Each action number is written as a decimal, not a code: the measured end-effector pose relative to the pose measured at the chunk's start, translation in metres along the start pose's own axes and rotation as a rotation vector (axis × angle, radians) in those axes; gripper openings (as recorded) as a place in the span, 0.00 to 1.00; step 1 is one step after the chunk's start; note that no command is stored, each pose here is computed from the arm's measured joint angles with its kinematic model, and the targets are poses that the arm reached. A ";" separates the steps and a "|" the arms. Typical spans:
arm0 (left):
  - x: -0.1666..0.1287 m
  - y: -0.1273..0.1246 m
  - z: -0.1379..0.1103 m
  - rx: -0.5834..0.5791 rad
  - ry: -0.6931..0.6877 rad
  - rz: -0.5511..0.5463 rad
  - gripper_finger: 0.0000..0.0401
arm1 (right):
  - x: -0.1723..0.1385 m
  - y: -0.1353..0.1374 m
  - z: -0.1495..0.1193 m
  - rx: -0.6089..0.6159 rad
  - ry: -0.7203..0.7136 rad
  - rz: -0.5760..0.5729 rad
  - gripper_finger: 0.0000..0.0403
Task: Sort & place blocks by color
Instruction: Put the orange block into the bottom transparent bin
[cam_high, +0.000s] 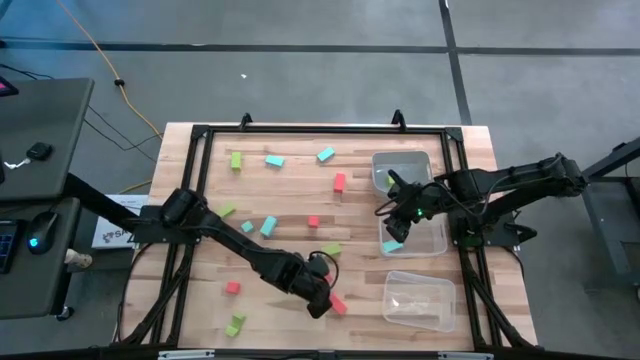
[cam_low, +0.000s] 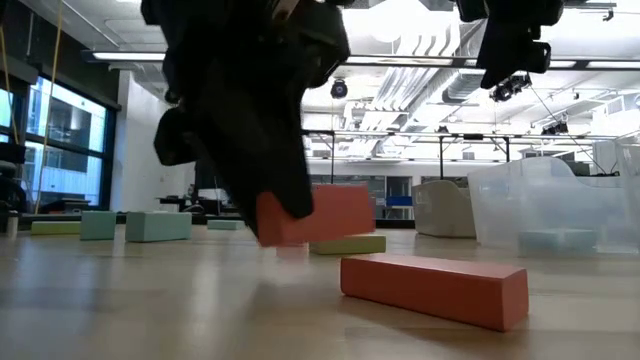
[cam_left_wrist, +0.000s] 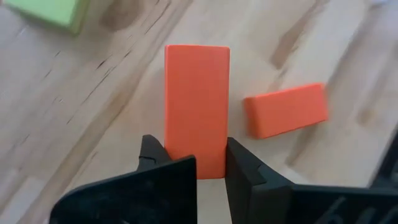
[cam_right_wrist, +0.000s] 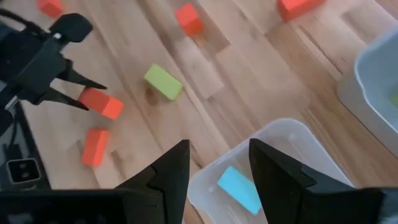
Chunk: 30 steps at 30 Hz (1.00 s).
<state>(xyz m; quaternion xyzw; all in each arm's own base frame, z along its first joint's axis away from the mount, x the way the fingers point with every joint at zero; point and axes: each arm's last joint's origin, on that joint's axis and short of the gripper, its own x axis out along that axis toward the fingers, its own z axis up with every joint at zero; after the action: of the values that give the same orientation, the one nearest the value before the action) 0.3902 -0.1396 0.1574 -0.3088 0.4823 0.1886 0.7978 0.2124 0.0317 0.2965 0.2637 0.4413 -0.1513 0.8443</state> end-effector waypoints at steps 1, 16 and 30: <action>-0.002 0.000 0.002 0.003 -0.002 -0.006 0.01 | 0.000 0.001 0.001 -0.011 -0.006 0.014 0.39; -0.058 0.004 0.039 0.142 -0.118 -0.117 0.01 | -0.002 0.014 0.010 -0.182 -0.062 0.202 0.50; -0.114 0.015 0.079 0.253 -0.320 -0.237 0.01 | -0.013 0.047 0.011 -0.448 -0.251 0.440 0.52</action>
<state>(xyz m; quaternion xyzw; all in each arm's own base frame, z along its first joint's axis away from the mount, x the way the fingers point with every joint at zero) 0.3801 -0.0758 0.2813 -0.2271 0.3296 0.0782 0.9131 0.2353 0.0640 0.3267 0.1398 0.2889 0.1041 0.9414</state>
